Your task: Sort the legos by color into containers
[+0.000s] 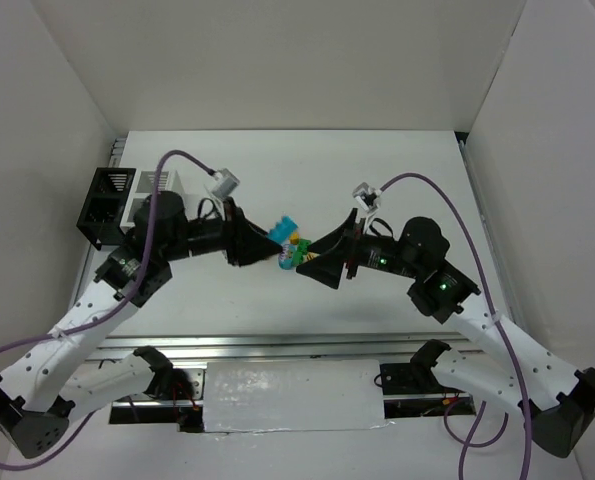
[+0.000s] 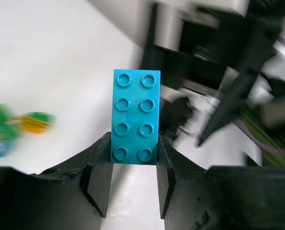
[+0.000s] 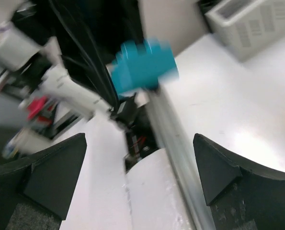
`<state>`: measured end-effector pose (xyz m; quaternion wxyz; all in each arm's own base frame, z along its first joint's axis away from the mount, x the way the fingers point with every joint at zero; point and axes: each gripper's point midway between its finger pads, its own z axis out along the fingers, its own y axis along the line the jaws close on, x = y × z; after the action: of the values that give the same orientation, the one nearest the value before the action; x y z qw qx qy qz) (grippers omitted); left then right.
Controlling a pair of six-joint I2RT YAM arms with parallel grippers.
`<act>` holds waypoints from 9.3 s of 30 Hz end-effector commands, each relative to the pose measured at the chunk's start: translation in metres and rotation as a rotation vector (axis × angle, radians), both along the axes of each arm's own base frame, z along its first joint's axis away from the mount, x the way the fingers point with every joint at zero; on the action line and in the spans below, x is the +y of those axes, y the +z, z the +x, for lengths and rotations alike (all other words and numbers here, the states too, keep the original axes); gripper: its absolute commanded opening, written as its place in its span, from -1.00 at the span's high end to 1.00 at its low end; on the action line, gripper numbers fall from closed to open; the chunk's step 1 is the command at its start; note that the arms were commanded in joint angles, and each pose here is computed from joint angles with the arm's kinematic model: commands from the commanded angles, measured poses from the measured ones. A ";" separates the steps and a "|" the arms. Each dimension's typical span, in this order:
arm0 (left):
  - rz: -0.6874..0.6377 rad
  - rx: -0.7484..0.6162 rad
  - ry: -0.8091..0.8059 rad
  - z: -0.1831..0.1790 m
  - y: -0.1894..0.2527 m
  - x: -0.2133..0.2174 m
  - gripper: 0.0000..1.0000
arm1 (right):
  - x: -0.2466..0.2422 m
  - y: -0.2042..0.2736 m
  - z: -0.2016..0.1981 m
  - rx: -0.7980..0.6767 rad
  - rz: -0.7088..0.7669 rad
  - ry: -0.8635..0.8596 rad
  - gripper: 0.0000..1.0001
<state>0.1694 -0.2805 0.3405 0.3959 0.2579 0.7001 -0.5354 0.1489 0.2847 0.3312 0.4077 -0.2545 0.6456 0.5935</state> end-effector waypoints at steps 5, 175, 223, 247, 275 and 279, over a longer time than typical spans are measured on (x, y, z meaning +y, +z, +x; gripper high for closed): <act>0.284 0.215 0.786 0.122 -0.051 0.155 1.00 | -0.058 -0.017 0.073 0.094 -0.105 -0.552 -0.99; 0.217 -0.302 0.198 0.061 -0.134 -0.041 1.00 | -0.048 -0.093 0.089 0.474 -0.285 -0.561 -0.80; 0.005 -0.120 -0.236 -0.055 -0.019 -0.038 -0.73 | -0.023 -0.014 -0.050 -0.238 -0.014 0.284 1.00; -0.031 -0.168 -0.234 -0.054 0.010 -0.036 1.00 | -0.029 -0.014 -0.061 -0.274 -0.007 0.304 1.00; 0.306 0.415 1.596 0.152 -0.063 0.373 1.00 | -0.038 -0.068 0.038 0.025 -0.138 -0.273 1.00; 0.308 0.591 1.613 0.166 -0.104 0.396 1.00 | -0.036 -0.070 0.041 0.041 -0.144 -0.277 1.00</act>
<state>0.3298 0.0948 0.2495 0.4412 -0.3690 0.8165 -0.0501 0.1818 0.2501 0.2518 0.4409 -0.1989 0.7213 0.4958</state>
